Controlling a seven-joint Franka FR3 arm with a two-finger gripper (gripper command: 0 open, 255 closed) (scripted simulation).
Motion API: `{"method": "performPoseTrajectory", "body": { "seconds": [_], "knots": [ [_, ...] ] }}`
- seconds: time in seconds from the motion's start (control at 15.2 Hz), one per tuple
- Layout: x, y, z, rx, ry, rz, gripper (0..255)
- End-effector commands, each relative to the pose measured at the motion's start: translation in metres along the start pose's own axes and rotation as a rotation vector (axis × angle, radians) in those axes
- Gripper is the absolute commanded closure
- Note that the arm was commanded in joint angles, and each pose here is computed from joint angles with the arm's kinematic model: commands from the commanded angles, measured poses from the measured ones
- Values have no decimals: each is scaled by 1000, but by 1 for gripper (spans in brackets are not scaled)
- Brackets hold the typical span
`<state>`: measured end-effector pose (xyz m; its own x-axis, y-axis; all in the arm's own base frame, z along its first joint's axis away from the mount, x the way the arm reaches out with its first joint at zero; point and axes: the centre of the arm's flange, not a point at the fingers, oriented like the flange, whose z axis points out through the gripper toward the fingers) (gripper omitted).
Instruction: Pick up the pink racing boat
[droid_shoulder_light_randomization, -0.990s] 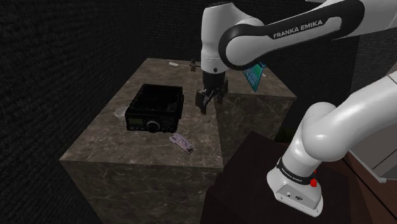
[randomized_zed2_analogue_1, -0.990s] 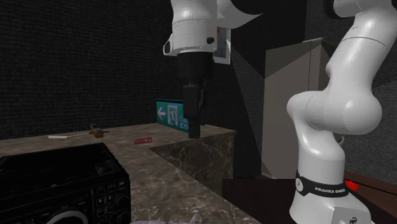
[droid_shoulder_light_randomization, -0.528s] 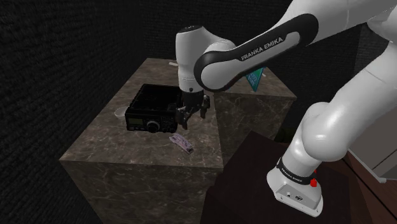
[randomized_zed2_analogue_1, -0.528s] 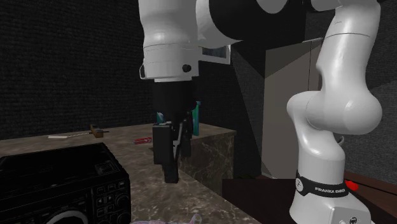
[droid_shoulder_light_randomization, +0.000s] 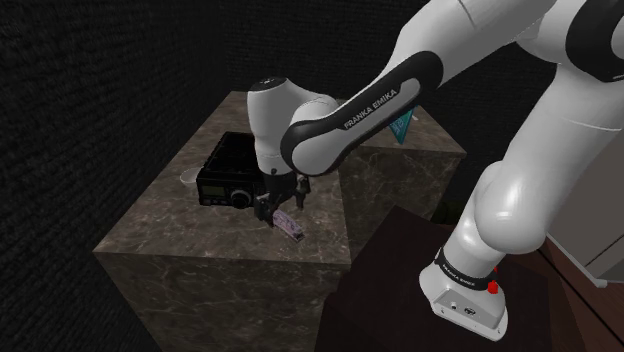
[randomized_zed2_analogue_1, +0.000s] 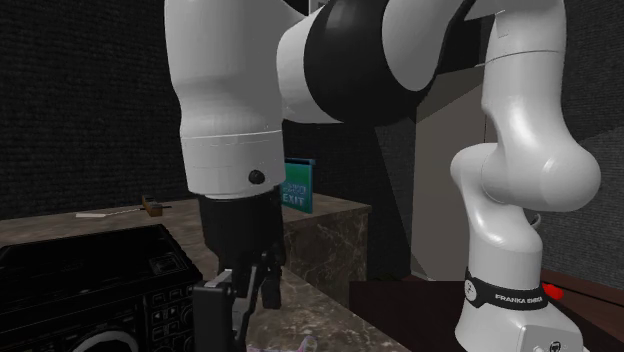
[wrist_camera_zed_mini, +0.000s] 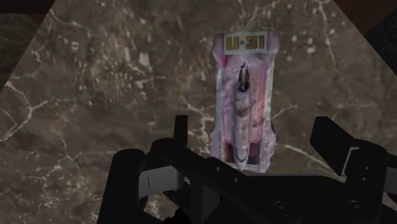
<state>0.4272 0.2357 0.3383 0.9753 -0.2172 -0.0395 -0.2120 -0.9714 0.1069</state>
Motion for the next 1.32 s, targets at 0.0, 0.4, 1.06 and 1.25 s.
{"method": "performPoseTrajectory", "body": {
  "seconds": [0.0, 0.4, 1.06, 1.25],
  "knots": [
    [0, -2, 11, 0, 0, 1, 0],
    [0, -4, 30, 0, 0, 0, 255],
    [1, -3, 24, 0, 0, 0, 255],
    [0, -1, 8, 0, 0, 1, 255]
  ]
}}
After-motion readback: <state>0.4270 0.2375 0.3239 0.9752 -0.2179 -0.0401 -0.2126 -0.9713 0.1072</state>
